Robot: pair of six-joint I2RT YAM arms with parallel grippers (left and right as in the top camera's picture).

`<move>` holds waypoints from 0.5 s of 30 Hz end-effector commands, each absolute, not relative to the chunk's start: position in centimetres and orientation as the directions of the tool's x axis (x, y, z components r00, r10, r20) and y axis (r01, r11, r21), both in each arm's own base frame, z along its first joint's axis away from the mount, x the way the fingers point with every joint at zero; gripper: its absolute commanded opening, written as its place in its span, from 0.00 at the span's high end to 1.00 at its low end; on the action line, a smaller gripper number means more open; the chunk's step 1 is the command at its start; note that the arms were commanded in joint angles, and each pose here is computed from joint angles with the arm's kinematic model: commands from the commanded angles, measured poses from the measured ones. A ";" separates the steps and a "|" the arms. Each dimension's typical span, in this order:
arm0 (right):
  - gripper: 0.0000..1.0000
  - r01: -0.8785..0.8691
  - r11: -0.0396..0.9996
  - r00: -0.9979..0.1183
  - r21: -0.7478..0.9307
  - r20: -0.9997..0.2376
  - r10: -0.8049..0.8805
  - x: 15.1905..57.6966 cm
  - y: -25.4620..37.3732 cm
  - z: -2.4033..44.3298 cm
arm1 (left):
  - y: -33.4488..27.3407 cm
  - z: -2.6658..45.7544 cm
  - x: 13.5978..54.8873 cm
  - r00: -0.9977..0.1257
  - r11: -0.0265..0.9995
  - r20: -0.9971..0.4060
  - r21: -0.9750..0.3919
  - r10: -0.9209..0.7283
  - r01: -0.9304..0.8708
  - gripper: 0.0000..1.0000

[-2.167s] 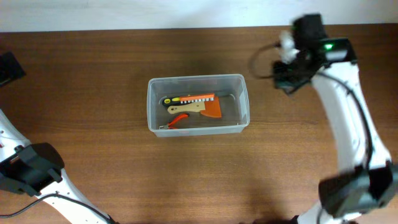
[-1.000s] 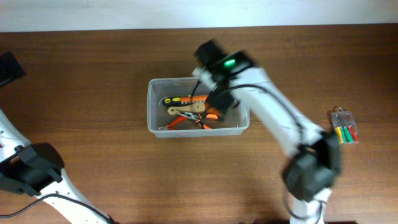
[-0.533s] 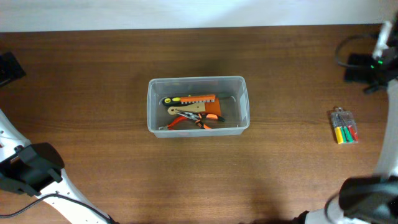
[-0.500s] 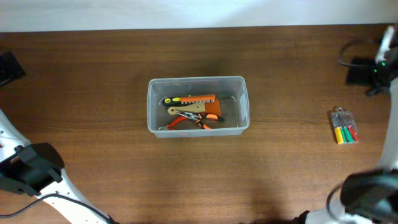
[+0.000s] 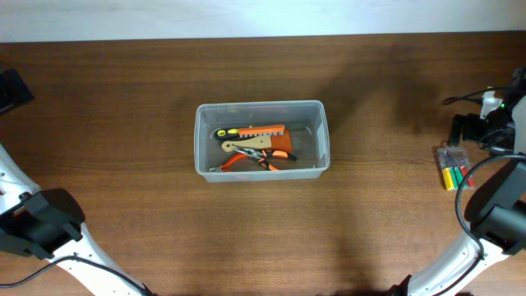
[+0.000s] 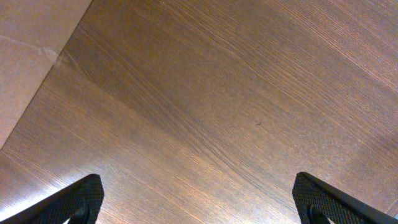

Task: Pack container
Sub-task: 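Move the right gripper to the screwdriver case and grasp its loop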

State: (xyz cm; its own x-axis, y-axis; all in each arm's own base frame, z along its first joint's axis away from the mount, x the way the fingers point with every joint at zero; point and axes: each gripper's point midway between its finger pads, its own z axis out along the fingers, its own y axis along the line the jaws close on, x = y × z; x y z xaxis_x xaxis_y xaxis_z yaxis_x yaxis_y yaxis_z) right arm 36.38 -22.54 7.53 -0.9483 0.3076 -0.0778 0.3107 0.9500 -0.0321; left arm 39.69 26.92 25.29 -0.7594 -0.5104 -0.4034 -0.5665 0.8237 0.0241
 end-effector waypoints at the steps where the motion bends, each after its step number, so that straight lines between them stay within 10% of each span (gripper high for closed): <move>1: 0.01 0.233 0.972 -0.970 0.029 -0.064 0.234 36.8 -21.8 6.0 | 26.9 25.6 39.6 -0.747 0.817 -0.411 0.009 -0.523 -0.577 0.01; 15: 0.01 0.341 0.938 -0.933 -0.068 0.093 0.346 34.0 -22.9 1.3 | 26.9 25.6 39.6 -0.747 0.817 -0.411 0.009 -0.523 -0.577 0.01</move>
State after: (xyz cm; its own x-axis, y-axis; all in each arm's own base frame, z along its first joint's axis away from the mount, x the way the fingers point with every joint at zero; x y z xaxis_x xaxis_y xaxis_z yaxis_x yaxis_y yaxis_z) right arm 35.32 -22.34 3.06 -0.9565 0.2897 0.0337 0.2890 0.9570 -0.0237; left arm 39.69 26.92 25.28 -0.7597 -0.5102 -0.4031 -0.5662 0.8239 0.0243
